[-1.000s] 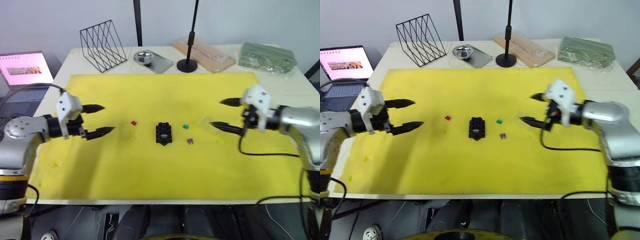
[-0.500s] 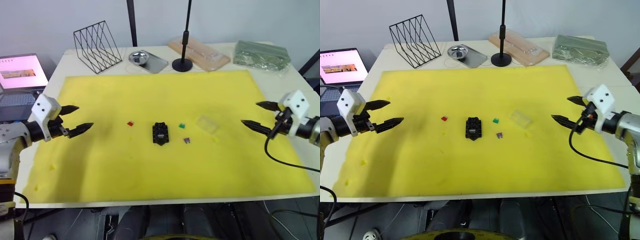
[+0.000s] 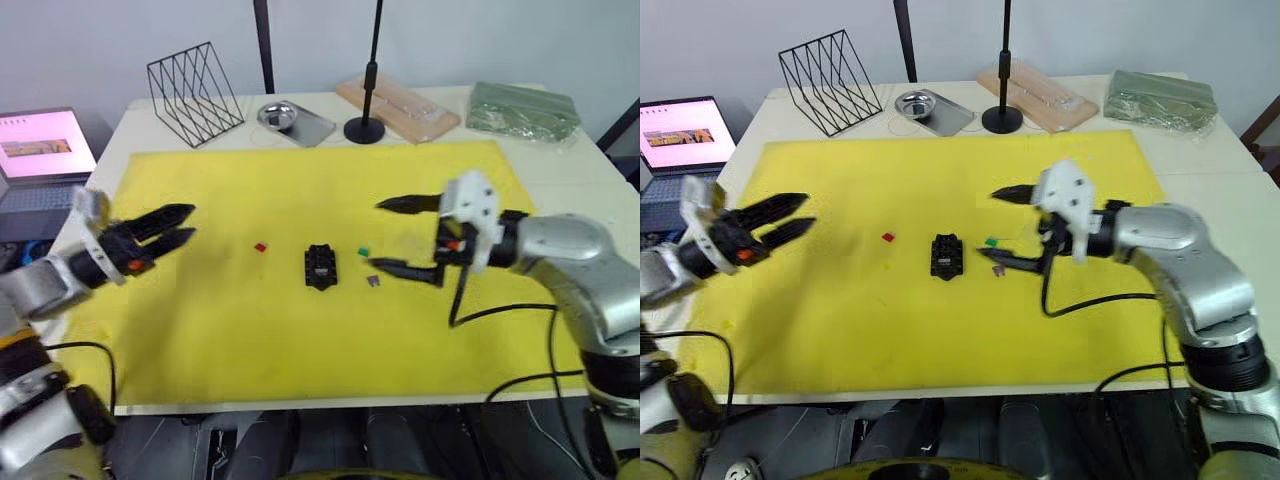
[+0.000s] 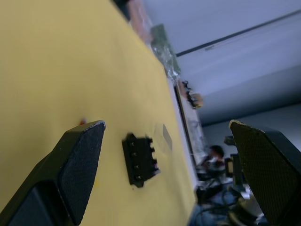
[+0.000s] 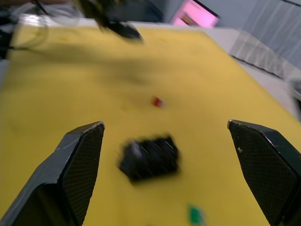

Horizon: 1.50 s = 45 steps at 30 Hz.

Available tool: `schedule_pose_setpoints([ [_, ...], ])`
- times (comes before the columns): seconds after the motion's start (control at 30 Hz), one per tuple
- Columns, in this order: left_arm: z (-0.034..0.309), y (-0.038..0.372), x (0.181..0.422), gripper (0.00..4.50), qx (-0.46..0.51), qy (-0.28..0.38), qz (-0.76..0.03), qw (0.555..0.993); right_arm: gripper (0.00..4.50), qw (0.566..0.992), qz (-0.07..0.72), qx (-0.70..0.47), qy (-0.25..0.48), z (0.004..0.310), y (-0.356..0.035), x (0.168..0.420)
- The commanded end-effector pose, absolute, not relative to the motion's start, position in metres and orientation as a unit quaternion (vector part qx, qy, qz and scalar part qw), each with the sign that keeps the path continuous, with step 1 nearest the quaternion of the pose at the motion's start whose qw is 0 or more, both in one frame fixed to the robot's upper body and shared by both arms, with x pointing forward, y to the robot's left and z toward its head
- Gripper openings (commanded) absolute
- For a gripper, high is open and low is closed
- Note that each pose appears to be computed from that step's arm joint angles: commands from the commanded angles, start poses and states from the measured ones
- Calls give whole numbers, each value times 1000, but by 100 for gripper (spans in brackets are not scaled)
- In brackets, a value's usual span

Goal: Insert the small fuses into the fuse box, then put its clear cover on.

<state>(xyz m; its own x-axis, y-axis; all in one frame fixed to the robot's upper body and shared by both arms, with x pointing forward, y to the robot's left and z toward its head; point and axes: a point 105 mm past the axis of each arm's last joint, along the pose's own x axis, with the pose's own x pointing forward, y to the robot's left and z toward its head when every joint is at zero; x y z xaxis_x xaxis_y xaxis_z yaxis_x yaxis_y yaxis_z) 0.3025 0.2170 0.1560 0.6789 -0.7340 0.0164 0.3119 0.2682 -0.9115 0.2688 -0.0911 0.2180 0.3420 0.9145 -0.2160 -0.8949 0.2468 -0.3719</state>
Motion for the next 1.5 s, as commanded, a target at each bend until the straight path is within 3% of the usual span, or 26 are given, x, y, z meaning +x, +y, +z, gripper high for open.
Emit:
schedule_pose_setpoints([
  [0.03,164,209,303,450,-508,182,-332,774,447,791,562,-239,-49,230,-87,269],
  [0.23,146,181,310,450,-552,210,-291,753,447,789,560,-246,-54,227,-80,271],
  [0.7,89,160,295,450,-591,263,-231,727,447,797,562,-216,-61,241,-73,273],
  [1.0,120,157,337,450,-587,257,-253,725,447,798,562,-211,-56,245,-73,274],
  [1.5,121,129,346,450,-559,309,-245,729,447,807,551,-206,-52,244,-76,277],
])
